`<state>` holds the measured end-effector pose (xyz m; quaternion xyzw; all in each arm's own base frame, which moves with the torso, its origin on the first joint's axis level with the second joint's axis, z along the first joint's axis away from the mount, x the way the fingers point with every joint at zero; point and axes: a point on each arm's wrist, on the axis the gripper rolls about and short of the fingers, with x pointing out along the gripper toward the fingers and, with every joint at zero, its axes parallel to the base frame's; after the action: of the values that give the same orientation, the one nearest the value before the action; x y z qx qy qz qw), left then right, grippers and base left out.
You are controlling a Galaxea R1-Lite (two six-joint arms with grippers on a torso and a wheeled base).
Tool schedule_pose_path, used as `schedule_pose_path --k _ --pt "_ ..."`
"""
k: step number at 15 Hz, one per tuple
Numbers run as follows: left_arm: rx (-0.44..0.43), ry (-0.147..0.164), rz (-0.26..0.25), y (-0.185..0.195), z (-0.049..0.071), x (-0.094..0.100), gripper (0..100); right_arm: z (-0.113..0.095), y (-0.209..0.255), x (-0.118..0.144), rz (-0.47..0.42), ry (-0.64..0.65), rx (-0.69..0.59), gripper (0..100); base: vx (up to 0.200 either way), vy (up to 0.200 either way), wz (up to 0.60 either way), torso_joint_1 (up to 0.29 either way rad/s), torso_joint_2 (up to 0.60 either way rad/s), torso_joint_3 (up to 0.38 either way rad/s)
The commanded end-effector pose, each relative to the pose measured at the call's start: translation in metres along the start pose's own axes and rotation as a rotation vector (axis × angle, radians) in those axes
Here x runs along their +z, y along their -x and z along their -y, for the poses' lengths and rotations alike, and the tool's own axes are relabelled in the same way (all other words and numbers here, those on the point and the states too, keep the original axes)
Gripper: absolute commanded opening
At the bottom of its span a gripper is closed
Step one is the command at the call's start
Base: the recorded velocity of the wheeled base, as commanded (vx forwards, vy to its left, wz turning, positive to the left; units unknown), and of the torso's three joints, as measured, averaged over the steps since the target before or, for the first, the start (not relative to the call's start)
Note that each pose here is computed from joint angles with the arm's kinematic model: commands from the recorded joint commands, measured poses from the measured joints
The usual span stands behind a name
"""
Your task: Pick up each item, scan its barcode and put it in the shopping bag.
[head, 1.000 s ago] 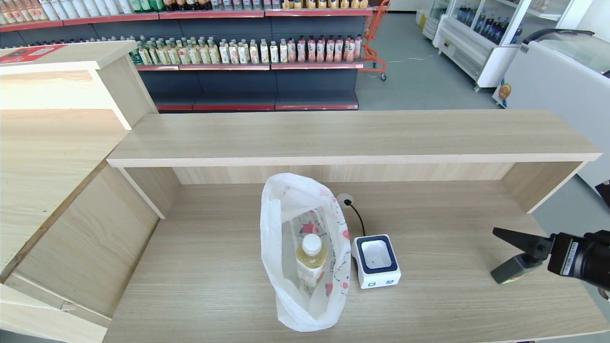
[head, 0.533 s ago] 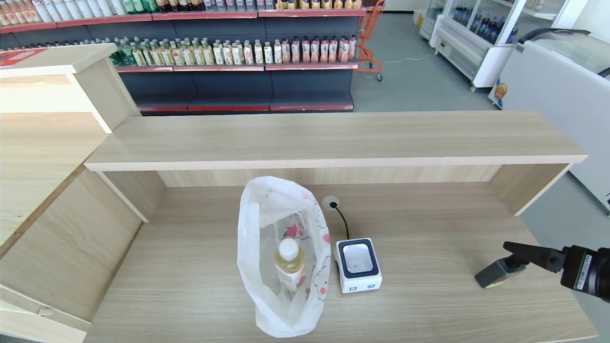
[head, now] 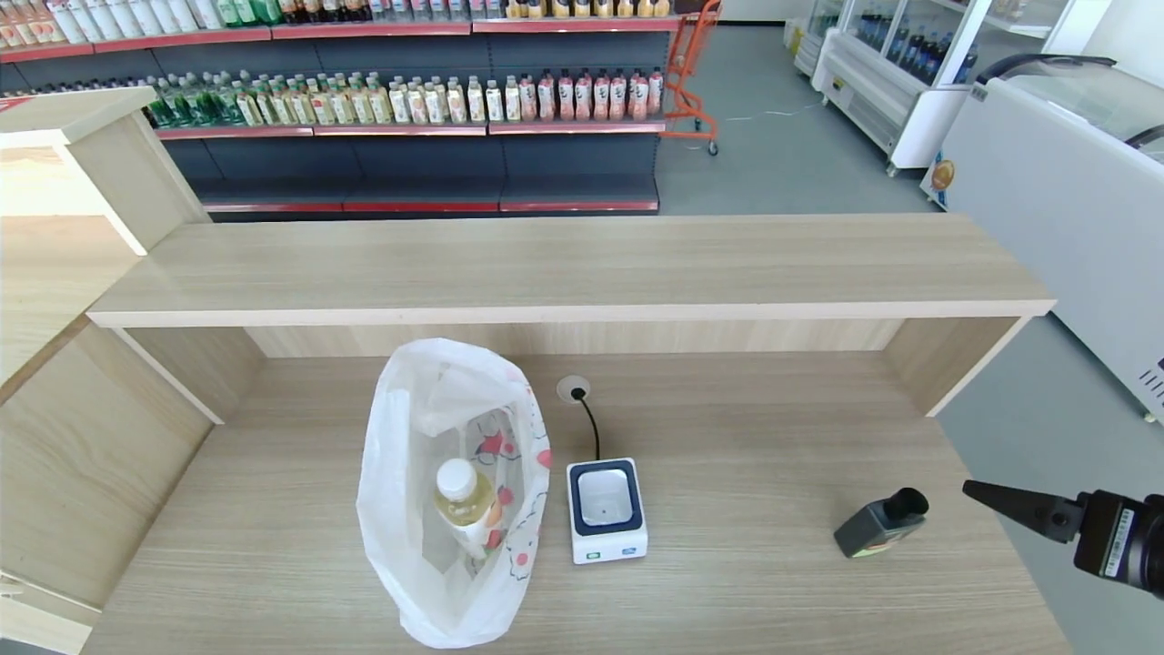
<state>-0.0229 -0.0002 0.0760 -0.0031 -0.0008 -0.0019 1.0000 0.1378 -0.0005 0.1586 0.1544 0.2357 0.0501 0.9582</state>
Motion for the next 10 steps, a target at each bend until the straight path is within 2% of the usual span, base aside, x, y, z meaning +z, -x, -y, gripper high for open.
schedule_pose_path --k 1,4,6,10 --pt "-0.002 0.001 0.001 0.000 0.000 0.000 100 0.002 -0.001 -0.006 -0.020 0.005 -0.012 100 0.000 0.000 0.00 0.000 0.00 0.000" --pt "-0.002 0.005 0.001 0.000 0.000 0.000 100 0.000 -0.001 -0.007 -0.026 0.040 0.000 100 0.000 0.000 0.00 0.000 0.00 0.000" --pt "-0.001 0.012 0.001 0.000 0.000 0.000 100 0.001 -0.001 -0.011 -0.040 0.038 -0.001 100 -0.200 0.000 0.00 0.000 0.00 0.000" --pt "-0.001 0.006 0.001 0.000 0.000 0.000 100 0.004 -0.003 -0.019 -0.078 0.052 -0.019 100 -0.200 0.000 0.00 0.011 0.01 0.000"
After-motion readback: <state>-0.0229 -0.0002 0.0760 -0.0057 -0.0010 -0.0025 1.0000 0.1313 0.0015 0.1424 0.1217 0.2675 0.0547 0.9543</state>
